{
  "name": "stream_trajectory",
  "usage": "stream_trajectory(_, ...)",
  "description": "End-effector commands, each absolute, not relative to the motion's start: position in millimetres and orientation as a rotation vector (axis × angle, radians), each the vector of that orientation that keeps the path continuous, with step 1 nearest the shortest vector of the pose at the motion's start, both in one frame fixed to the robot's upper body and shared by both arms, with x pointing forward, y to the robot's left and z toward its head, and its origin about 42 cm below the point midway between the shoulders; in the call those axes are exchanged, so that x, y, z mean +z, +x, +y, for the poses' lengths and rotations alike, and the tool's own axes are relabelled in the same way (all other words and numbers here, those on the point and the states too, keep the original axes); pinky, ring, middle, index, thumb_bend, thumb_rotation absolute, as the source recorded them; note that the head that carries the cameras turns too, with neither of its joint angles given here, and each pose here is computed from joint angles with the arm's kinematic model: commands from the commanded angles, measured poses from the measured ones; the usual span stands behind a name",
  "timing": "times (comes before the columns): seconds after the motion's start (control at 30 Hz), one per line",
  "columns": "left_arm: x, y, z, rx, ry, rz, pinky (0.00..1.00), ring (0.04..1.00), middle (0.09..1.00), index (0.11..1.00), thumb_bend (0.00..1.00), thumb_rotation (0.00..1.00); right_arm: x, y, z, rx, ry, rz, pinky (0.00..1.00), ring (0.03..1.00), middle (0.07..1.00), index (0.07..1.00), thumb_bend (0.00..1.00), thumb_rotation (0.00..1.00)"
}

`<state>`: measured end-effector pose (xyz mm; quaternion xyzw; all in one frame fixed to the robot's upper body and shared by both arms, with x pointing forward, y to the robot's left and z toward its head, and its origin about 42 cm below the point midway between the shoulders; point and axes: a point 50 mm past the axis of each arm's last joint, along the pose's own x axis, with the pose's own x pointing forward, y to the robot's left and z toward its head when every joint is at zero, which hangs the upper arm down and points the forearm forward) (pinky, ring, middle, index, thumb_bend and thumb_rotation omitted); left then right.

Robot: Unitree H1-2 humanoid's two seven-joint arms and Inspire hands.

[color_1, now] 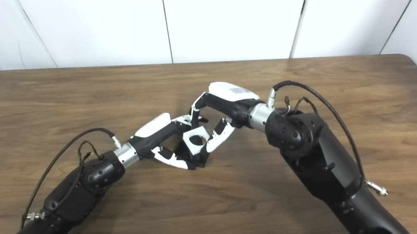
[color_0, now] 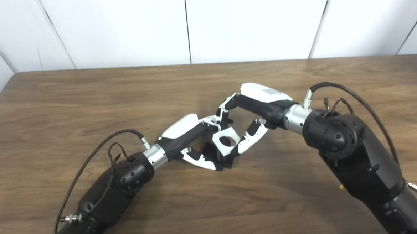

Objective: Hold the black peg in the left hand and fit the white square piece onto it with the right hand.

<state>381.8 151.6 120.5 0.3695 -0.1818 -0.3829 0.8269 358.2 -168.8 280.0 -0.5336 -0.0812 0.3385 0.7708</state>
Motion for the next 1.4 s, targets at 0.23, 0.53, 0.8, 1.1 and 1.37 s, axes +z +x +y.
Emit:
stream_trajectory(0.23, 71, 359, 158, -0.913, 0.926, -0.154, 0.87, 0.939, 0.909, 0.490, 0.52, 0.08, 296, 365, -163, 0.700, -1.167, -0.266, 0.92, 0.897, 0.789, 0.481, 0.52, 0.14)
stream_trajectory(0.53, 72, 355, 157, -0.918, 0.921, -0.158, 0.88, 0.937, 0.905, 0.490, 0.52, 0.08, 290, 366, -160, 0.703, -1.154, -0.242, 0.95, 0.900, 0.793, 0.481, 0.52, 0.14)
stream_trajectory(0.8, 75, 353, 155, -0.919, 0.918, -0.151, 0.90, 0.944, 0.908, 0.490, 0.52, 0.08, 281, 369, -161, 0.700, -1.161, -0.235, 0.92, 0.892, 0.791, 0.482, 0.52, 0.14)
stream_trajectory(1.1, 78, 349, 157, -0.917, 0.924, -0.154, 0.88, 0.937, 0.906, 0.490, 0.52, 0.08, 274, 369, -164, 0.693, -1.185, -0.260, 0.89, 0.878, 0.780, 0.481, 0.52, 0.14)
stream_trajectory(1.37, 77, 348, 161, -0.913, 0.921, -0.153, 0.87, 0.937, 0.905, 0.490, 0.52, 0.07, 274, 370, -168, 0.687, -1.187, -0.257, 0.89, 0.881, 0.779, 0.481, 0.52, 0.14)
